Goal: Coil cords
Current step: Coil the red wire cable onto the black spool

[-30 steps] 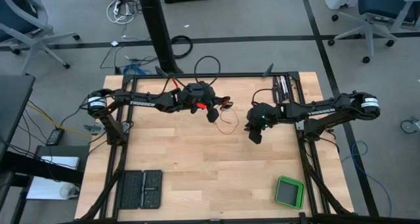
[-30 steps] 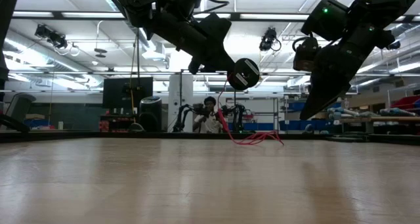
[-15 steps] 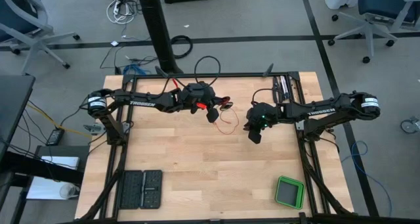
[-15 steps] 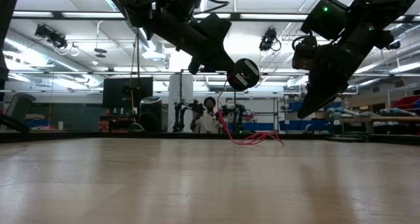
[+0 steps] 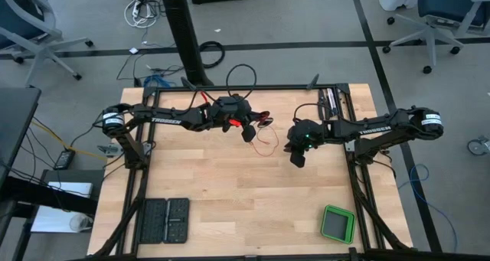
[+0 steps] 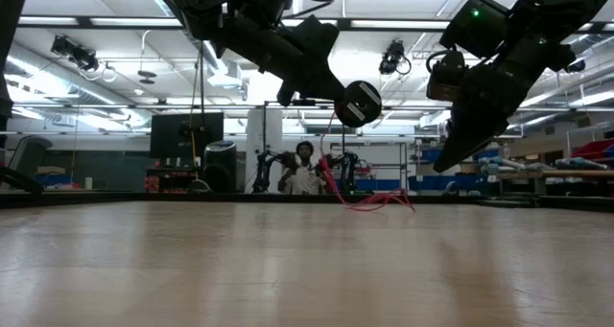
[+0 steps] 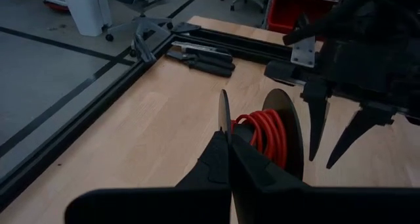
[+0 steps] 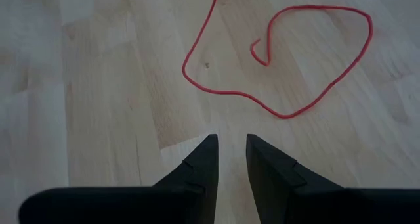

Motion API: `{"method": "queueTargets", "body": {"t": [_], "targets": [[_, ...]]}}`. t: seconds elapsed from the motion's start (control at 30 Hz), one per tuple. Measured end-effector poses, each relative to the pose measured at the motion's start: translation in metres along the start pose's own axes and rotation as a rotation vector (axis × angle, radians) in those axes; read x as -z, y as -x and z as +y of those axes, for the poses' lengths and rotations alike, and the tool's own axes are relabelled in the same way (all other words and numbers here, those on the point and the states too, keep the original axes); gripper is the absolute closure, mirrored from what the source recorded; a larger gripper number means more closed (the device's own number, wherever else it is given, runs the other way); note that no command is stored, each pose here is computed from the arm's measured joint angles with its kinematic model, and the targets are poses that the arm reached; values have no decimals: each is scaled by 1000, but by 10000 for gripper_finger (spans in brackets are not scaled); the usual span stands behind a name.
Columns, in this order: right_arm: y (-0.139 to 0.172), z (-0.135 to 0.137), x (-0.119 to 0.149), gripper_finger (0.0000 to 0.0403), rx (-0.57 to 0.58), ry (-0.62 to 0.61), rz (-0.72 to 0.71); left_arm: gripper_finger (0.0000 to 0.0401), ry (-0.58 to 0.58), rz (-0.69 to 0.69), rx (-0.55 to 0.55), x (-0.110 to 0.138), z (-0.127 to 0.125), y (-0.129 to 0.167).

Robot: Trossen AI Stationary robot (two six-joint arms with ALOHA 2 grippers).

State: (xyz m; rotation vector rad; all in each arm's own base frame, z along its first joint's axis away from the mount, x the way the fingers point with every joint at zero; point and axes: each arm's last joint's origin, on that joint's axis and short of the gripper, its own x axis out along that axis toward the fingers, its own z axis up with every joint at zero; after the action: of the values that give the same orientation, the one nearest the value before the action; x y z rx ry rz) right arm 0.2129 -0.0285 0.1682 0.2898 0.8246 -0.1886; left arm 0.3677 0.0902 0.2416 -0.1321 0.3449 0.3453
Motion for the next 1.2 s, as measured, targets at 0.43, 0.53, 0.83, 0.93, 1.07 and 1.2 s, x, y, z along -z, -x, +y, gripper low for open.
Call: {"method": "queueTargets", "body": {"t": [0.43,0.53,0.83,0.93,1.07,1.2], "targets": [[0,8,2,326,-39,-14,12,400,-7,3,22,1,-8,1],[0,9,2,326,-41,-11,12,400,-7,3,22,1,-8,1],[0,8,1,326,-34,2,3,400,-7,3,22,1,-8,1],[0,6,0,326,1,9,-15,400,-7,1,22,1,-8,1],[0,5,-3,326,10,-28,-47,400,-7,6,57,1,-9,1],[0,9,-4,326,-6,-41,-64,400,23,39,139,3,-10,1]]}}
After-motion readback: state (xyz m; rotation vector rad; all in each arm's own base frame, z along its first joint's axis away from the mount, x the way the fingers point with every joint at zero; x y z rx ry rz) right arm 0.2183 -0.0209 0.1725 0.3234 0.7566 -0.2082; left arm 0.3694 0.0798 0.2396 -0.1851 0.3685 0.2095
